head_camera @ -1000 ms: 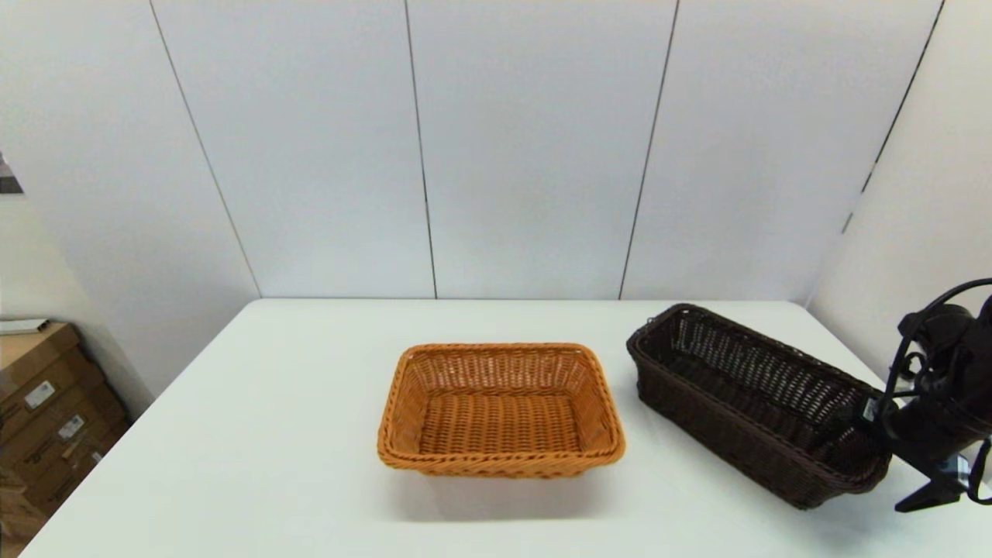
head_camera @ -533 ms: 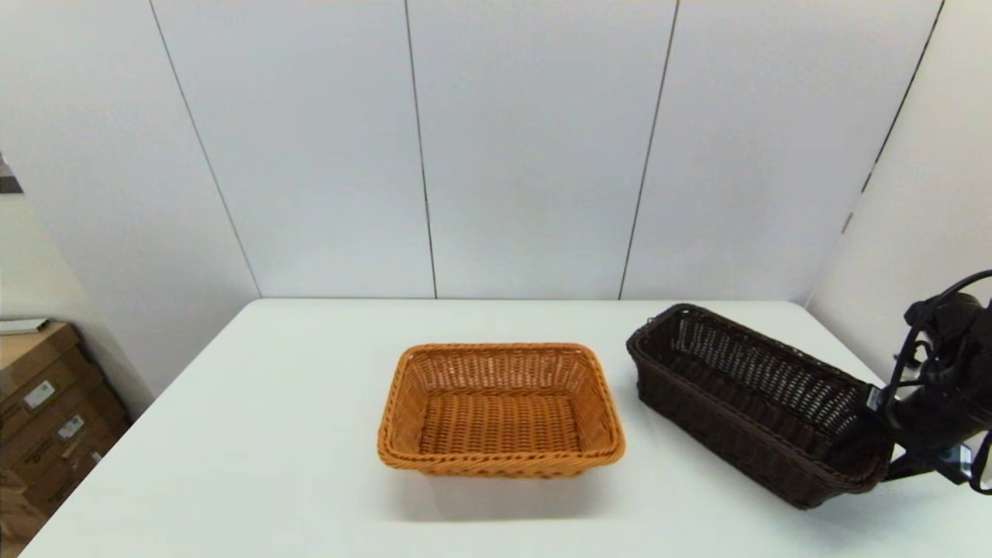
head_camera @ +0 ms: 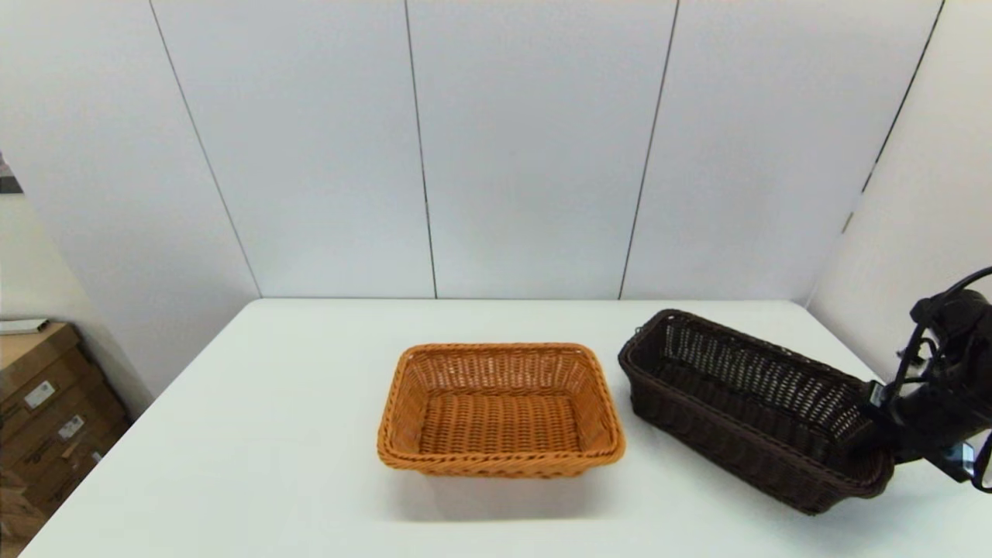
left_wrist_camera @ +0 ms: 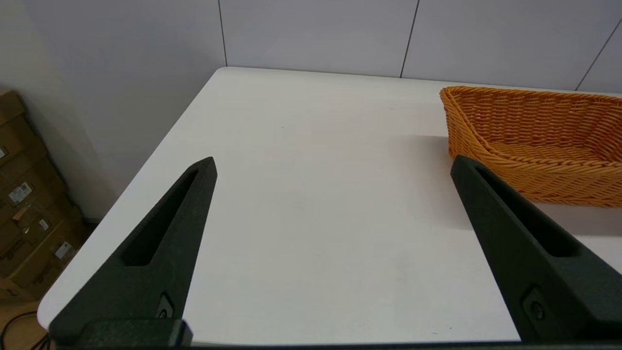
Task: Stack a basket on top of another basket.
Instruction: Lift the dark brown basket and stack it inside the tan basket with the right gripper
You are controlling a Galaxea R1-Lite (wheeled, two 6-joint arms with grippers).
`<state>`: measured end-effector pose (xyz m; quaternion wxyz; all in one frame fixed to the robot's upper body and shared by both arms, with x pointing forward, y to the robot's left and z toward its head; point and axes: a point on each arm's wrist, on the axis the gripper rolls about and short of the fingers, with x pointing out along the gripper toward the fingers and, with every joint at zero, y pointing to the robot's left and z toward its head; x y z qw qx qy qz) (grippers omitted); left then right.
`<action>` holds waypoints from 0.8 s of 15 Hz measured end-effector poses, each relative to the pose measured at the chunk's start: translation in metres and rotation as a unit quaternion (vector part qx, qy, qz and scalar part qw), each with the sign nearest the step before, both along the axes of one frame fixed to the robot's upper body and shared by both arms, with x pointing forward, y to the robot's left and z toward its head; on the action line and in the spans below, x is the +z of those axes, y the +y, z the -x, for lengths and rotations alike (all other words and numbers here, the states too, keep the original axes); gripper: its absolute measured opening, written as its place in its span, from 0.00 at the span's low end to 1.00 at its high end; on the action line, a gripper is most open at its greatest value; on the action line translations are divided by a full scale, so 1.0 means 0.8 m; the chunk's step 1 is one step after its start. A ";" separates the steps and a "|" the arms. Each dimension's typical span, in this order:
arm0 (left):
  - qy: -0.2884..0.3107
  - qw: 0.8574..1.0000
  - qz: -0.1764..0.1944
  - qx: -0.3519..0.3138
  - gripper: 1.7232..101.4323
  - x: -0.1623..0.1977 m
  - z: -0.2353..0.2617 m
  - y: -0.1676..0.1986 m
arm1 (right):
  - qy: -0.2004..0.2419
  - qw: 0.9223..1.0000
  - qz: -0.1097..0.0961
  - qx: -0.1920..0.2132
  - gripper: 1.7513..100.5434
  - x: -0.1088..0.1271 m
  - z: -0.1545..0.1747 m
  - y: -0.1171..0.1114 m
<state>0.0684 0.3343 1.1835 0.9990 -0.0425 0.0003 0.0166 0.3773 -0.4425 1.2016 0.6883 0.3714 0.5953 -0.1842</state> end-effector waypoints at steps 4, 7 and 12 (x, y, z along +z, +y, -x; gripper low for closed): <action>0.000 1.000 0.000 0.000 0.96 0.000 0.000 0.000 | -0.033 0.999 0.010 -0.012 0.12 0.068 0.006 -0.008; 0.000 1.000 0.000 0.000 0.96 0.000 0.000 0.000 | -0.074 0.996 0.044 -0.019 0.12 0.143 0.014 -0.008; 0.000 1.000 0.000 0.000 0.96 0.000 0.000 0.000 | -0.121 0.992 -0.001 0.021 0.12 0.236 0.046 0.011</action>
